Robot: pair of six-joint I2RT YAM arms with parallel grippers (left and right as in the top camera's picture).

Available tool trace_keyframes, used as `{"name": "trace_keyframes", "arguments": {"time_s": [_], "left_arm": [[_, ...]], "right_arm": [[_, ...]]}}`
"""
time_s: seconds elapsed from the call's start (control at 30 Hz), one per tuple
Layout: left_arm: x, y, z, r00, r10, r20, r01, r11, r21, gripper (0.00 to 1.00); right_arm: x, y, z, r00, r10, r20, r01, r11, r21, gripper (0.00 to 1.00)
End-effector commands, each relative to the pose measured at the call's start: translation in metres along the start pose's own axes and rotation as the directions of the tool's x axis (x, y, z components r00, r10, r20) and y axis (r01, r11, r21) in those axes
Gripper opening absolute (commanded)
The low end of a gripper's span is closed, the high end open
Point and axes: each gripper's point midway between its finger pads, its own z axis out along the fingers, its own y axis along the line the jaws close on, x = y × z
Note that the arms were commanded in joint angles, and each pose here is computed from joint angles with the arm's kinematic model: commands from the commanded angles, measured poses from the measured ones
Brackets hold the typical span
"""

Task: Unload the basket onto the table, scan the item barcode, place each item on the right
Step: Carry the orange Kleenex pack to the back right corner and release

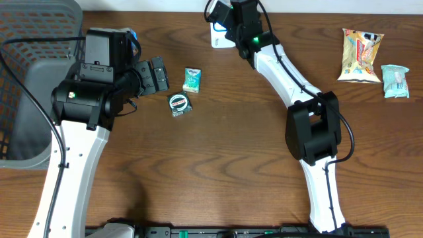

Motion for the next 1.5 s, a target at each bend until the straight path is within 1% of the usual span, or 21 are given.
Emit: {"name": "trace_keyframes", "arguments": {"time_s": [0.0, 0.03, 0.13, 0.2, 0.23, 0.33, 0.37, 0.43, 0.5, 0.57, 0.6, 0.8, 0.87, 0.97, 1.03, 1.1, 1.2, 1.27, 1.3, 1.4, 1.47], "left_arm": [[-0.003, 0.002, -0.002, 1.0, 0.006, 0.011, -0.005, 1.0, -0.011, 0.98], [-0.003, 0.002, -0.002, 1.0, 0.006, 0.011, -0.005, 1.0, -0.011, 0.98], [-0.003, 0.002, -0.002, 1.0, 0.006, 0.011, -0.005, 1.0, -0.011, 0.98], [-0.003, 0.002, -0.002, 1.0, 0.006, 0.011, -0.005, 1.0, -0.011, 0.97], [-0.003, 0.002, -0.002, 1.0, 0.006, 0.011, -0.005, 1.0, -0.011, 0.97], [-0.003, 0.002, -0.002, 1.0, 0.006, 0.011, -0.005, 1.0, -0.011, 0.98], [-0.003, 0.002, -0.002, 1.0, 0.006, 0.011, -0.005, 1.0, -0.011, 0.98], [-0.003, 0.002, -0.002, 1.0, 0.006, 0.011, -0.005, 1.0, -0.011, 0.98], [-0.003, 0.002, -0.002, 1.0, 0.006, 0.011, -0.005, 1.0, -0.011, 0.98], [-0.003, 0.002, -0.002, 1.0, 0.006, 0.011, -0.005, 1.0, -0.011, 0.98], [-0.003, 0.002, -0.002, 1.0, 0.006, 0.011, -0.005, 1.0, -0.011, 0.98], [-0.003, 0.002, -0.002, 1.0, 0.006, 0.011, -0.005, 1.0, -0.011, 0.98], [-0.003, 0.002, -0.002, 1.0, 0.006, 0.011, -0.005, 1.0, -0.011, 0.98], [-0.003, 0.002, -0.002, 1.0, 0.006, 0.011, -0.005, 1.0, -0.011, 0.98], [-0.003, 0.002, -0.002, 1.0, 0.006, 0.011, -0.005, 1.0, -0.011, 0.98], [-0.003, 0.002, -0.002, 1.0, 0.006, 0.011, -0.005, 1.0, -0.011, 0.98], [-0.003, 0.002, -0.002, 1.0, 0.006, 0.011, -0.005, 1.0, -0.011, 0.98], [-0.003, 0.002, -0.002, 1.0, 0.006, 0.011, -0.005, 1.0, -0.011, 0.98], [-0.003, 0.002, -0.002, 1.0, 0.006, 0.01, -0.005, 1.0, -0.011, 0.98], [-0.003, 0.002, -0.002, 1.0, 0.006, 0.011, -0.005, 1.0, -0.011, 0.98], [-0.003, 0.002, -0.002, 1.0, 0.006, 0.011, -0.005, 1.0, -0.011, 0.98]], "right_arm": [[0.03, -0.051, -0.011, 0.983, 0.166, -0.074, -0.155, 0.979, 0.134, 0.01], [0.047, -0.076, -0.02, 0.962, 0.254, -0.098, -0.233, 0.954, 0.189, 0.01], [0.081, -0.107, -0.035, 0.913, 0.388, -0.13, -0.353, 0.907, 0.23, 0.01], [0.114, -0.126, -0.048, 0.863, 0.475, -0.171, -0.426, 0.867, 0.259, 0.01], [0.141, -0.138, -0.057, 0.82, 0.534, -0.205, -0.472, 0.834, 0.285, 0.01], [0.196, -0.159, -0.077, 0.754, 0.59, -0.288, -0.5, 0.8, 0.331, 0.01], [0.225, -0.166, -0.088, 0.715, 0.616, -0.33, -0.511, 0.783, 0.355, 0.01], [0.26, -0.173, -0.1, 0.644, 0.671, -0.369, -0.53, 0.738, 0.417, 0.01], [0.31, -0.174, -0.117, 0.52, 0.748, -0.413, -0.564, 0.663, 0.491, 0.01], [0.333, -0.171, -0.127, 0.447, 0.785, -0.429, -0.586, 0.62, 0.522, 0.01], [0.352, -0.17, -0.135, 0.394, 0.808, -0.437, -0.598, 0.587, 0.546, 0.01], [0.382, -0.159, -0.144, 0.315, 0.829, -0.462, -0.688, 0.535, 0.49, 0.05], [0.391, -0.159, -0.148, 0.298, 0.833, -0.467, -0.689, 0.526, 0.499, 0.01], [0.401, -0.157, -0.151, 0.281, 0.832, -0.479, -0.675, 0.526, 0.517, 0.02], [0.418, -0.153, -0.156, 0.253, 0.824, -0.507, -0.636, 0.536, 0.555, 0.02], [0.426, -0.146, -0.155, 0.236, 0.818, -0.525, -0.633, 0.539, 0.555, 0.07], [0.439, -0.13, -0.153, 0.209, 0.805, -0.556, -0.632, 0.545, 0.551, 0.08], [0.449, -0.118, -0.153, 0.188, 0.796, -0.575, -0.631, 0.546, 0.551, 0.13], [0.452, -0.115, -0.153, 0.183, 0.796, -0.577, -0.631, 0.545, 0.552, 0.17], [0.458, -0.113, -0.155, 0.172, 0.796, -0.58, -0.63, 0.541, 0.557, 0.18], [0.458, -0.113, -0.155, 0.173, 0.798, -0.578, -0.63, 0.541, 0.558, 0.23]]}}
